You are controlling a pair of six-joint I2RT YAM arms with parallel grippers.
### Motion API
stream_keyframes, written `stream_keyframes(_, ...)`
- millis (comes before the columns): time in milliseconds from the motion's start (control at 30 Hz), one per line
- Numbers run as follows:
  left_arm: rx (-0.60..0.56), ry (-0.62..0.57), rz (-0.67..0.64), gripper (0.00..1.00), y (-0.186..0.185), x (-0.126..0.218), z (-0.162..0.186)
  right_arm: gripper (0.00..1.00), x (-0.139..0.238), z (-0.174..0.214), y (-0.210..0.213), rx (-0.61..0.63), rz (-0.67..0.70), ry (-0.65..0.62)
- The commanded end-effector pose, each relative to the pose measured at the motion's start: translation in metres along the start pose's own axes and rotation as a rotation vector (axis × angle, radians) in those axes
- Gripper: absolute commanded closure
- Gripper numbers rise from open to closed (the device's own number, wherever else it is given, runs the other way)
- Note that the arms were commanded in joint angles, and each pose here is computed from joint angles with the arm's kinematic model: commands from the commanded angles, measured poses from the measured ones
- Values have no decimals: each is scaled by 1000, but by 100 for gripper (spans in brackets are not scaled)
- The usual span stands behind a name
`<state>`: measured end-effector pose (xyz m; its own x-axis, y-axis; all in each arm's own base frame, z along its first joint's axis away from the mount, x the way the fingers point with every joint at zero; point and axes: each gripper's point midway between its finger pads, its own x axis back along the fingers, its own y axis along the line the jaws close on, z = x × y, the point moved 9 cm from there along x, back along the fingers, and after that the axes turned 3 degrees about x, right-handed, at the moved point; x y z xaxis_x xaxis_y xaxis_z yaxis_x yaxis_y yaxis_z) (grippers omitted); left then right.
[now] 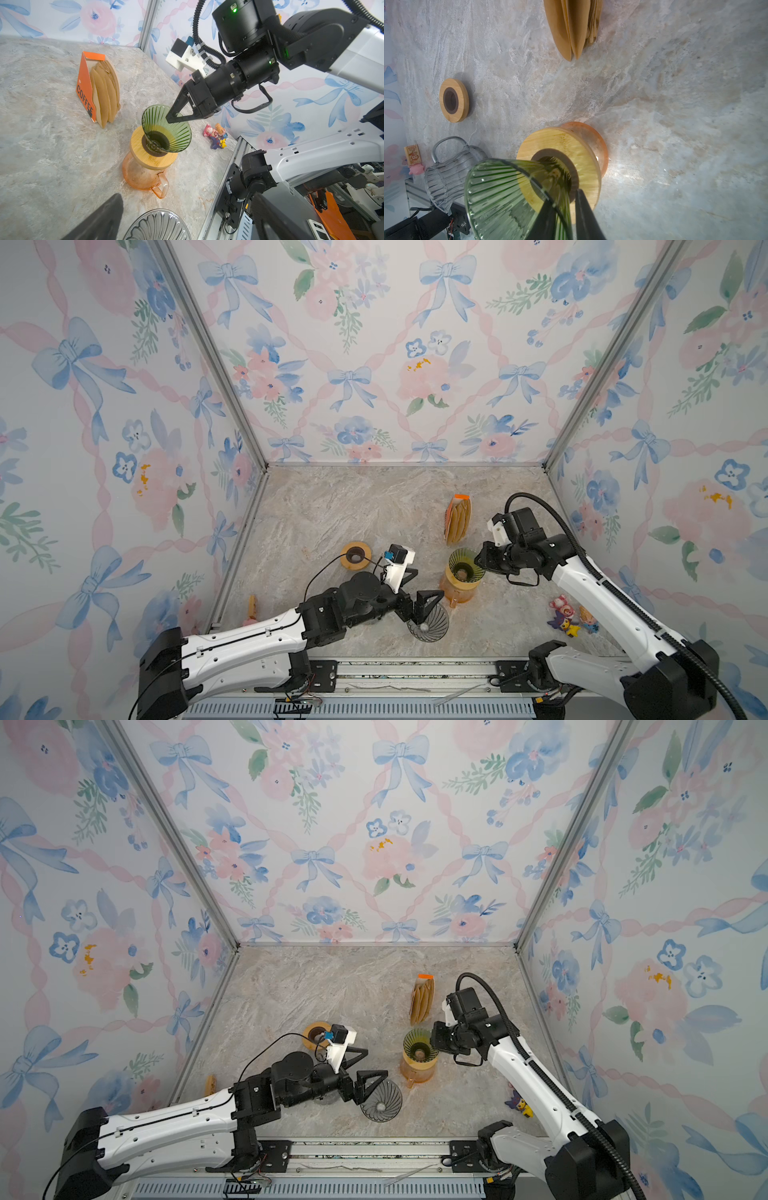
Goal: Place the coffee filter in the dripper
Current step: 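Lower the green dripper into the wooden ring on the orange pitcher, then open the right gripper and raise it off the green dripper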
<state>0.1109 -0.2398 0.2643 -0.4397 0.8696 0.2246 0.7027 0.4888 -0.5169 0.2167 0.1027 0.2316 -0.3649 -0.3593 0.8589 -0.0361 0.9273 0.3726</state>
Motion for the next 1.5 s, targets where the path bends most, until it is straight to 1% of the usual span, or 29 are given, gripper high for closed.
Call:
stream_keyframes(0,-24,-1,-10,2,1,0,3,77,5,-1,-1,0,-6,-15)
stream_keyframes(67,-24,-2,-11,2,0,1,1,75,7,-2,0,5,-6,-19)
stream_keyframes(300,-4,-17,-54,2,4,3,0,58,28,-4,-1,24,-11,-69)
stream_keyframes(400,7,-15,-69,2,7,4,0,53,36,-2,-2,33,-13,-93)
stream_keyframes(733,40,-35,-89,2,18,13,-3,45,57,2,1,81,-39,-150)
stream_keyframes(800,48,-39,-111,2,22,17,-5,44,61,1,3,91,-54,-170)
stream_keyframes(867,53,-38,-127,2,25,21,-7,45,64,-2,4,101,-55,-201)
stream_keyframes(967,44,-42,-113,2,24,27,-12,57,67,-11,8,119,-54,-224)
stream_keyframes(1100,24,-53,-60,2,19,32,-13,66,65,-33,17,175,-55,-216)
stream_keyframes(1233,26,-65,-57,2,21,36,-11,68,58,-56,25,216,-44,-223)
stream_keyframes(1367,35,-65,-49,2,24,34,-7,70,41,-78,29,255,-27,-201)
stream_keyframes(1467,41,-69,-23,2,25,32,-3,73,26,-93,29,288,19,-180)
